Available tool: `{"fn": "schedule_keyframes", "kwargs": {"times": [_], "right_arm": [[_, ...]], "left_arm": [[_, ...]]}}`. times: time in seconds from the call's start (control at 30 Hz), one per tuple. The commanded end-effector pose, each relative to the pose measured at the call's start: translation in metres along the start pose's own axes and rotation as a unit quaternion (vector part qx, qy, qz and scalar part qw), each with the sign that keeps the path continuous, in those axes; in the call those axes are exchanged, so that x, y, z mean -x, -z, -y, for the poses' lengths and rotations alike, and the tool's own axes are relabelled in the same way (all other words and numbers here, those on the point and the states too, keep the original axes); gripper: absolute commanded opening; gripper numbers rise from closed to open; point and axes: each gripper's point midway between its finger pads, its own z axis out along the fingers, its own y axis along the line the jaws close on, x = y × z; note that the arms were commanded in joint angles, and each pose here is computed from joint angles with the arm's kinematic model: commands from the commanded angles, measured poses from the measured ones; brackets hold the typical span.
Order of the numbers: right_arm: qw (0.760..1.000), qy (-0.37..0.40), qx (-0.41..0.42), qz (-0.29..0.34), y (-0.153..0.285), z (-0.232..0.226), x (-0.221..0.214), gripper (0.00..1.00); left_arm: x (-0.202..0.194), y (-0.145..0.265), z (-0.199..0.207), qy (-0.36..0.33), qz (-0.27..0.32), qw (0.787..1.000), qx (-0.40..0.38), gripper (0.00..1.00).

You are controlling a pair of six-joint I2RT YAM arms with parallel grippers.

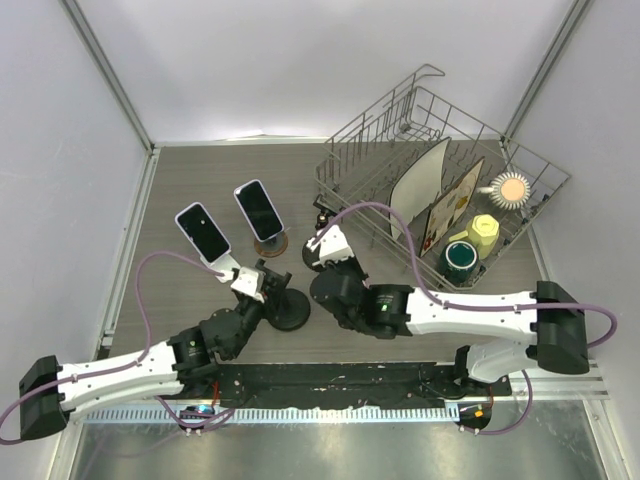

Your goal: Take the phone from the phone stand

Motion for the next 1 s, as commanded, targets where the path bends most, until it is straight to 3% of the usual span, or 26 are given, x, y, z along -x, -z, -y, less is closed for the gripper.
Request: {"fn": "schedule_keyframes", "kwargs": {"times": [0.0,0.47,0.97], "right_arm": [[0.998,-0.044,-0.003,-0.032,0.002,0.025,-0.004,0.01],[0.979,0.036,-0.055,-0.194,0.0,0.061,-0.118,0.01],[0.945,0.111,-0.16,-0.264,-0.029,0.073,-0.175,0.01]], "left_arm": [[0.023,0.003,-0.019,-0.015,0.011,0.998,0.054,0.0],[0.019,0.002,-0.019,-0.026,-0.004,0.998,0.059,0.0],[0.019,0.004,-0.018,-0.021,-0.007,0.998,0.056,0.0]]}}
